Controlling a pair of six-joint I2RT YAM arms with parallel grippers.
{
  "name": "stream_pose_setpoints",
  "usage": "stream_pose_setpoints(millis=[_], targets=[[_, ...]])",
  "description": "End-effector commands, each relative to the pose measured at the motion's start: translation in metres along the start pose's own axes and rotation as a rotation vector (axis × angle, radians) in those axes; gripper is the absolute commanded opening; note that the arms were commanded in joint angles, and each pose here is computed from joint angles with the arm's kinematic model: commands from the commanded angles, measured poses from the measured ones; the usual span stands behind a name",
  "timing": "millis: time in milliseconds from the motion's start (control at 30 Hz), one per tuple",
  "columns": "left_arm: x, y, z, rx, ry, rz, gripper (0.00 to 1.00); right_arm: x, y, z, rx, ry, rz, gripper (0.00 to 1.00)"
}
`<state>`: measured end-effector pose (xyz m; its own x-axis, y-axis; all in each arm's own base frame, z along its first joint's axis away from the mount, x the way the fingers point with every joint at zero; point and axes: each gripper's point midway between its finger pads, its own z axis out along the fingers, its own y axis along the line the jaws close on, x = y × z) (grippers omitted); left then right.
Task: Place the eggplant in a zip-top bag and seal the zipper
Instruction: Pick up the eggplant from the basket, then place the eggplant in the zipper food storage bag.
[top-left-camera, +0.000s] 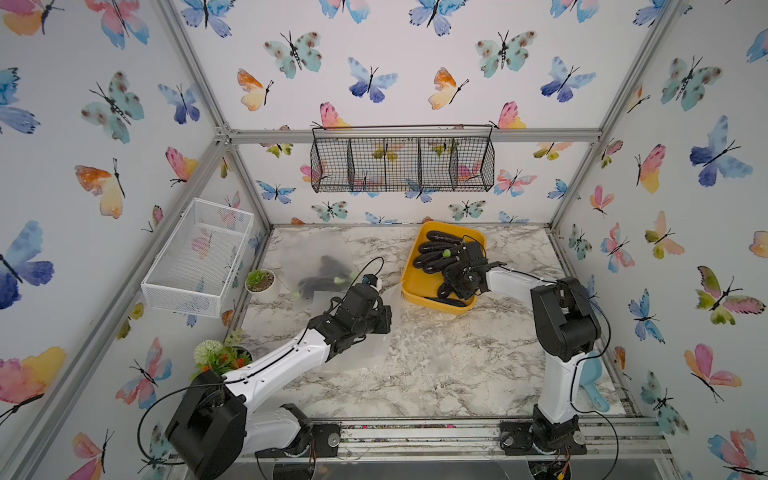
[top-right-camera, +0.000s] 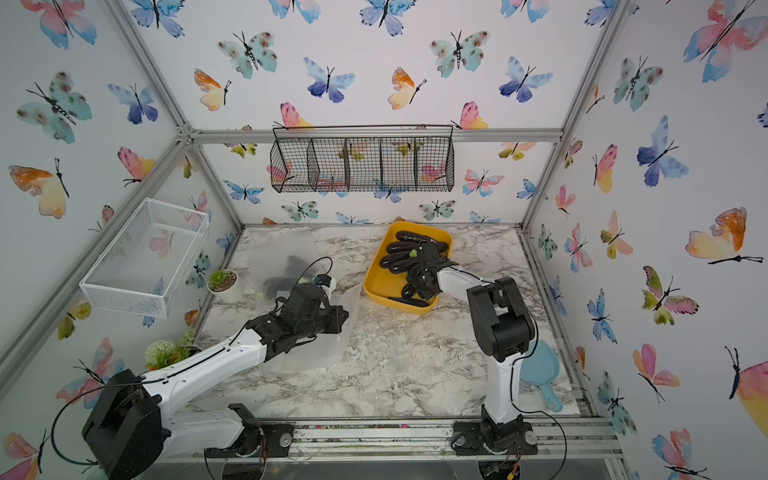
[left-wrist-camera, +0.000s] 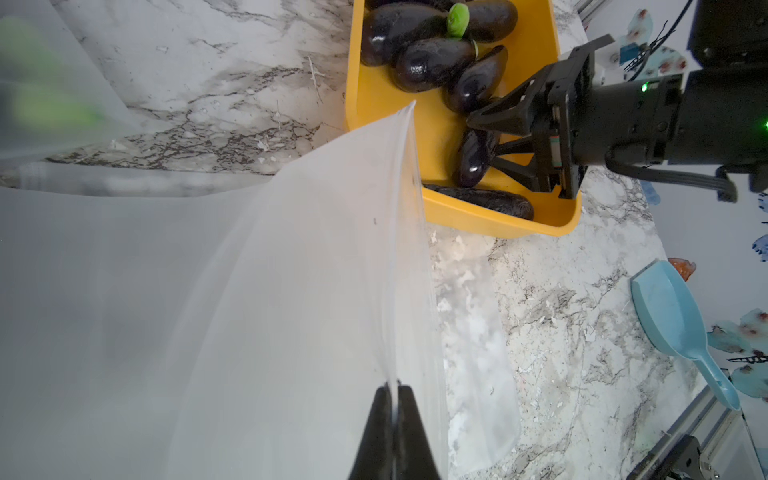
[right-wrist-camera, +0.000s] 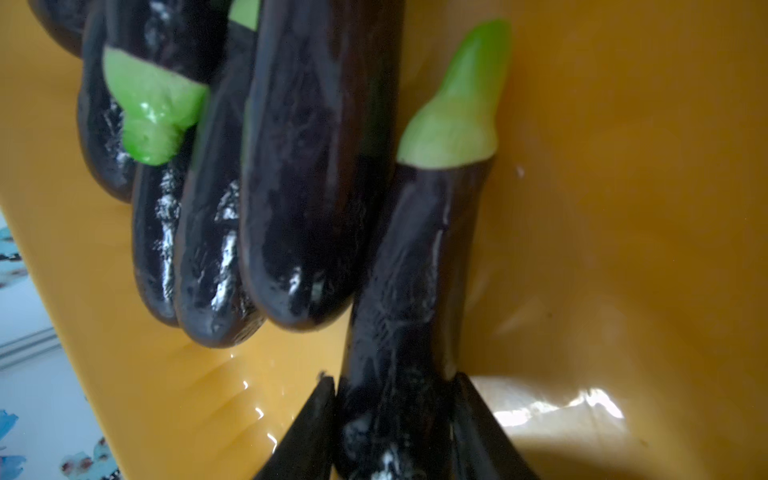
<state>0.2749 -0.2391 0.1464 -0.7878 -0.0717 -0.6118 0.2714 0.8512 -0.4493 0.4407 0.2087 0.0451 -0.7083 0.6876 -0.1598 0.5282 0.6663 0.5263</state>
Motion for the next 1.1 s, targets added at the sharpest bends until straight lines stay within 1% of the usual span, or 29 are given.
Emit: stream_pose_setpoints(millis=[0,133,200,267,333,400,467,533,567,633,767,833,933,1067], targets=[[-0.001,0.001,-0.002,-0.006,-0.012,0.015,0.0,-0.003,0.021,-0.027,-0.068,-0.046,0.01,0.38],[-0.001,0.001,0.004,-0.01,-0.003,0.02,0.0,0.002,0.04,-0.061,-0.154,-0.064,-0.063,0.38],[-0.001,0.003,0.006,-0.015,-0.004,0.017,0.0,0.01,0.053,-0.08,-0.197,-0.058,-0.163,0.37],[-0.001,0.004,0.008,-0.021,-0.002,0.015,0.0,0.026,0.07,-0.096,-0.293,-0.017,-0.296,0.34],[0.0,0.004,0.008,-0.016,-0.002,0.013,0.0,0.053,0.086,-0.117,-0.427,0.073,-0.469,0.31],[0.002,0.005,0.01,-0.018,0.002,0.014,0.0,0.098,0.09,-0.146,-0.574,0.222,-0.659,0.29],[0.004,0.007,0.011,-0.022,0.002,0.021,0.0,0.134,0.079,-0.164,-0.605,0.326,-0.784,0.27],[0.007,0.007,0.012,-0.011,0.001,0.022,0.0,0.168,0.059,-0.175,-0.599,0.443,-0.862,0.26],[0.009,0.007,0.013,-0.006,0.001,0.022,0.0,0.185,0.049,-0.179,-0.618,0.515,-0.884,0.26],[0.012,0.009,0.015,-0.007,-0.001,0.023,0.0,0.208,0.033,-0.18,-0.643,0.607,-0.903,0.25],[0.013,0.014,0.015,-0.037,-0.009,0.026,0.0,0.23,0.003,-0.17,-0.589,0.724,-0.946,0.25],[0.011,0.014,0.013,-0.038,-0.02,0.028,0.0,0.238,-0.007,-0.166,-0.579,0.77,-0.951,0.25],[0.008,0.01,0.01,-0.028,-0.033,0.04,0.0,0.244,-0.017,-0.155,-0.554,0.807,-0.951,0.24],[0.016,0.0,0.011,-0.023,-0.017,0.097,0.0,0.251,-0.013,-0.146,-0.56,0.84,-0.941,0.24]])
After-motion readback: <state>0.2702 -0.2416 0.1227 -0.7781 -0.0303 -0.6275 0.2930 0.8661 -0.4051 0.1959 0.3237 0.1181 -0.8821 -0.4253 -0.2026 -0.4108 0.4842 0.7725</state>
